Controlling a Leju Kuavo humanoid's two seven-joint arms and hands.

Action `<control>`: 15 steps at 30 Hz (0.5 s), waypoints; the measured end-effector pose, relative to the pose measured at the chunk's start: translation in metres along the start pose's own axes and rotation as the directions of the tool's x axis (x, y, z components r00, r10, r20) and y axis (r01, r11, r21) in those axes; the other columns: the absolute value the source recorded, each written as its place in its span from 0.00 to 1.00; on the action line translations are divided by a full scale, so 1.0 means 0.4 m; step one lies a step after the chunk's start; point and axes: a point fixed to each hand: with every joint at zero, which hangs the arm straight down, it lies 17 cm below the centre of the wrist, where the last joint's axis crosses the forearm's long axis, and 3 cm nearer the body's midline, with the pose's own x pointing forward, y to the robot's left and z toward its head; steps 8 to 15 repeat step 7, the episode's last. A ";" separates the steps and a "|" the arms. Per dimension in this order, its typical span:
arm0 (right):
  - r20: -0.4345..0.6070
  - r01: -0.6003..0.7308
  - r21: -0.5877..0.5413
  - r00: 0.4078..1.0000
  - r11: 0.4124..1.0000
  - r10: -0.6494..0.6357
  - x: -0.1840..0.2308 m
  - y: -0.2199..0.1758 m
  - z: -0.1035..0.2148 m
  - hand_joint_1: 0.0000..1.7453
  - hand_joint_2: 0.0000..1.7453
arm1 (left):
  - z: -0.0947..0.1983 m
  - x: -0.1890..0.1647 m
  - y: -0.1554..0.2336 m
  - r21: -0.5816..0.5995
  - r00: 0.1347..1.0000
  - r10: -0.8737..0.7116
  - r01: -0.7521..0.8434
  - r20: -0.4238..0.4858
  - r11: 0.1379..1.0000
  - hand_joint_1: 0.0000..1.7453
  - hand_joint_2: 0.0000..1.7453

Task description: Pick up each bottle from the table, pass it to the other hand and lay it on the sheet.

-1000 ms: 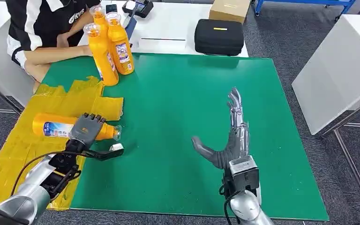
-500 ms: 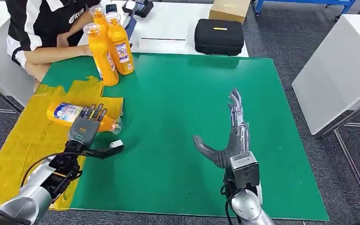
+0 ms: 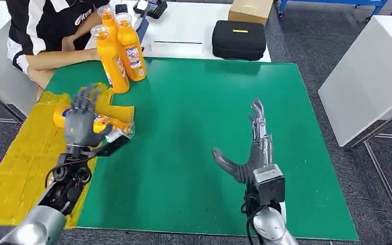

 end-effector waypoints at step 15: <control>0.013 0.052 -0.069 0.999 0.996 -0.051 0.001 -0.040 0.018 0.00 1.00 | -0.038 0.113 0.204 0.334 0.865 0.497 -0.492 0.076 0.804 0.00 1.00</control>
